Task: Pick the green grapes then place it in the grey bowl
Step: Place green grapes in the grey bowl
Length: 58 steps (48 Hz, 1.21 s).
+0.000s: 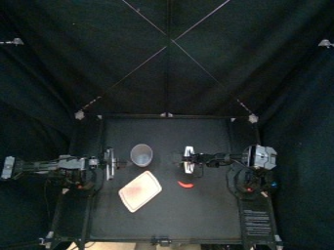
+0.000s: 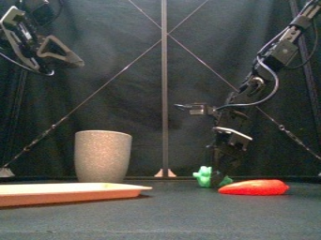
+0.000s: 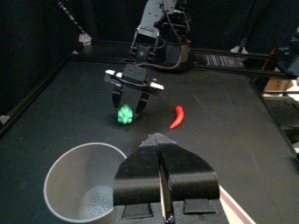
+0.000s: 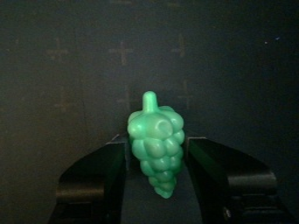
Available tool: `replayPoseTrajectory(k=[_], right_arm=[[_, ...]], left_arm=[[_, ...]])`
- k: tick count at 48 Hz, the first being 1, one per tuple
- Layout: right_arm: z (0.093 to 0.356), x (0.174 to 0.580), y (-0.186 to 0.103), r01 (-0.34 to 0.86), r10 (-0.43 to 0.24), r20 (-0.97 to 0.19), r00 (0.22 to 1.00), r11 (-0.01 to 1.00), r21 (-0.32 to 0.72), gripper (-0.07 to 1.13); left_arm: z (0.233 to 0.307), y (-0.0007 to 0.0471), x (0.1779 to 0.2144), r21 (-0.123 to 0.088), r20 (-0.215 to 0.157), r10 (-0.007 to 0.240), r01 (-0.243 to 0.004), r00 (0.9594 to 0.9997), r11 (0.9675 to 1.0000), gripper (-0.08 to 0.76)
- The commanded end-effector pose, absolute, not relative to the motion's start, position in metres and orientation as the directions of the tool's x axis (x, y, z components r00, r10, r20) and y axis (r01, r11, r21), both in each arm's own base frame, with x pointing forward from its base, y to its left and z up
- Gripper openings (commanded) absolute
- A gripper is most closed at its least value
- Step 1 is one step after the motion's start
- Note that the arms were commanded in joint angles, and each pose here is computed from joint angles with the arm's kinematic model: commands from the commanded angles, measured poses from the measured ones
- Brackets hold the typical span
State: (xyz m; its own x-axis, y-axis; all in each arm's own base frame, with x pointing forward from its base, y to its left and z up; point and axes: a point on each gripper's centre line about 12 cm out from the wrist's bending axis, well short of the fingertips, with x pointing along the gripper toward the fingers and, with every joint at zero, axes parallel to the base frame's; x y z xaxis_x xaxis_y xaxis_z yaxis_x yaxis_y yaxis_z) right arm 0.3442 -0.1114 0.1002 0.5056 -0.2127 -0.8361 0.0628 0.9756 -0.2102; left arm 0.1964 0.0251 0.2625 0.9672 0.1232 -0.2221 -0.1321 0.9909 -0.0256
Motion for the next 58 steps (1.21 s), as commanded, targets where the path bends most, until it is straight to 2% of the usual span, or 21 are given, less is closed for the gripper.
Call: replayPoseTrajectory(k=[1,7,13,24,31,36,42,48,58], right_arm=[[0.120,0.351,-0.112,0.076,-0.225,-0.801,0.555,0.973,-0.220,0.68],[0.133,0.358,-0.105,0.064,-0.220,-0.780,0.586,0.972,-0.226,0.64],[0.162,0.376,-0.093,0.047,-0.208,-0.723,0.659,0.970,-0.237,0.64],[0.240,0.429,-0.067,0.005,-0.160,-0.515,0.842,0.957,-0.289,0.64],[0.264,0.462,-0.062,0.008,-0.130,-0.398,0.908,0.955,-0.295,0.64],[0.265,0.484,-0.066,0.014,-0.121,-0.347,0.930,0.955,-0.296,0.64],[0.256,0.511,-0.074,0.023,-0.125,-0.330,0.936,0.955,-0.296,0.64],[0.241,0.534,-0.091,0.048,-0.150,-0.343,0.927,0.957,-0.287,0.64],[0.226,0.545,-0.114,0.112,-0.202,-0.425,0.882,0.967,-0.227,0.67]], left_arm=[[0.2666,0.0259,0.1977,-0.032,-0.212,0.126,-0.136,0.9691,0.9902,0.082],[0.2647,0.0258,0.1974,-0.035,-0.216,0.126,-0.137,0.9682,0.9900,0.082],[0.2647,0.0258,0.1974,-0.033,-0.216,0.126,-0.136,0.9682,0.9901,0.081],[0.2647,0.0258,0.1974,-0.032,-0.216,0.126,-0.136,0.9682,0.9902,0.081],[0.2635,0.0258,0.1971,-0.032,-0.219,0.126,-0.136,0.9675,0.9902,0.082],[0.2600,0.0257,0.1966,-0.030,-0.228,0.126,-0.136,0.9655,0.9902,0.082],[0.2591,0.0256,0.1962,-0.030,-0.230,0.126,-0.136,0.9651,0.9902,0.081],[0.2578,0.0256,0.1959,-0.030,-0.233,0.126,-0.136,0.9644,0.9902,0.081],[0.2559,0.0255,0.1955,-0.027,-0.237,0.126,-0.136,0.9634,0.9904,0.082]])
